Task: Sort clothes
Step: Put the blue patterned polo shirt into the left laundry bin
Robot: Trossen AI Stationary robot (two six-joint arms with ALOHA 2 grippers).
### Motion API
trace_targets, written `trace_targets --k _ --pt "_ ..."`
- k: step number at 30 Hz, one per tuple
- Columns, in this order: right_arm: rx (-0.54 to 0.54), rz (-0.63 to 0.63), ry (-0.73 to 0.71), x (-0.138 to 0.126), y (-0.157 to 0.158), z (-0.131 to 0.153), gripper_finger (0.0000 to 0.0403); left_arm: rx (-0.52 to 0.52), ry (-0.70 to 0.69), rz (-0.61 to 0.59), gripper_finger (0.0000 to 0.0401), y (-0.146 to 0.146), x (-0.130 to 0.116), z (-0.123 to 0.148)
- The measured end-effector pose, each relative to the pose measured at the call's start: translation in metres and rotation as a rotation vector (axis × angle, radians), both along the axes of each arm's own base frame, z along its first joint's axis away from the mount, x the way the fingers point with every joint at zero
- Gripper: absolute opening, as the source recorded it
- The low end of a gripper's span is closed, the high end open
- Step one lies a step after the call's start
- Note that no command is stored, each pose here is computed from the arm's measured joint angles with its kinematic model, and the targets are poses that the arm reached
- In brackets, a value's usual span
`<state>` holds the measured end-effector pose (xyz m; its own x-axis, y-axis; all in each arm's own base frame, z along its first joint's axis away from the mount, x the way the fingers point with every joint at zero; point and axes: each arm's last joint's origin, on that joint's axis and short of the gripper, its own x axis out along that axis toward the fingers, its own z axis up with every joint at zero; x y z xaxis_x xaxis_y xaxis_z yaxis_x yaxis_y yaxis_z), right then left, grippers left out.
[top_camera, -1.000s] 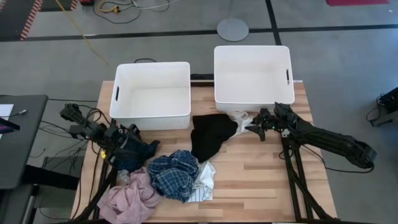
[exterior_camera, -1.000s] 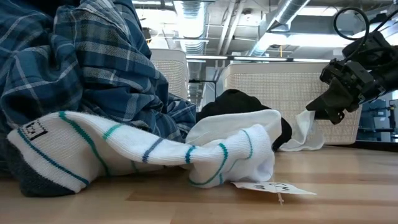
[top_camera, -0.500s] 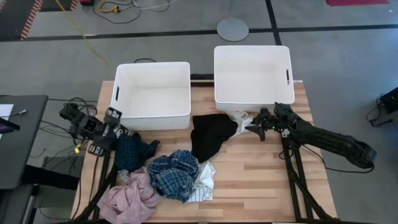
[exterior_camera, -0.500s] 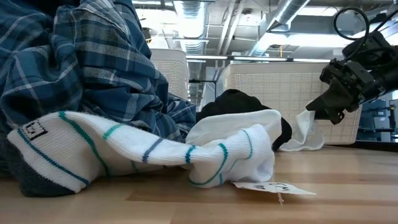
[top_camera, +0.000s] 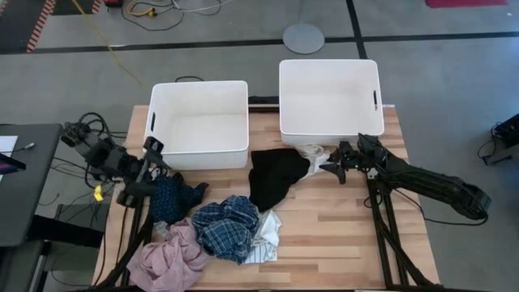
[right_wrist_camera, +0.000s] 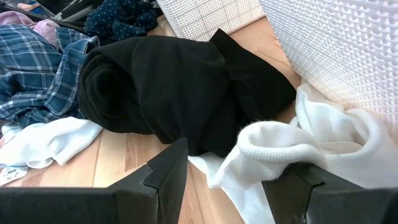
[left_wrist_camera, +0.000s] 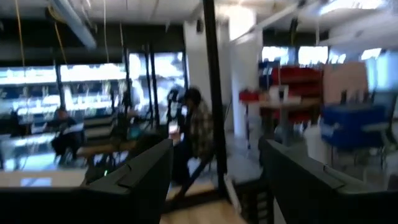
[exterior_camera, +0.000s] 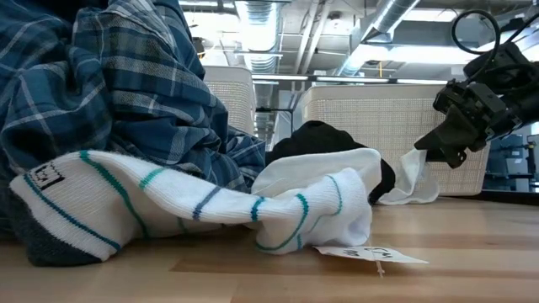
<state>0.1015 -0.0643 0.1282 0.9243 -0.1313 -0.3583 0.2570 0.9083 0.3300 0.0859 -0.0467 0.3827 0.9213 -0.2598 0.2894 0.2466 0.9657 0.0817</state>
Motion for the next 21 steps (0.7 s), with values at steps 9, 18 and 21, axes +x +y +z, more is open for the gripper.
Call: trace_targets --k 9,18,21 --pt "0.0 0.0 0.0 0.0 0.0 0.0 0.0207 0.156 0.358 0.052 0.0264 -0.034 0.055 0.014" --pt "0.0 0.0 0.0 0.0 0.0 0.0 0.0207 0.214 0.645 0.048 0.0327 -0.058 0.09 0.004" --pt "0.0 0.0 0.0 0.0 0.0 0.0 0.0207 0.21 0.697 0.031 0.0331 -0.065 0.098 -0.005"
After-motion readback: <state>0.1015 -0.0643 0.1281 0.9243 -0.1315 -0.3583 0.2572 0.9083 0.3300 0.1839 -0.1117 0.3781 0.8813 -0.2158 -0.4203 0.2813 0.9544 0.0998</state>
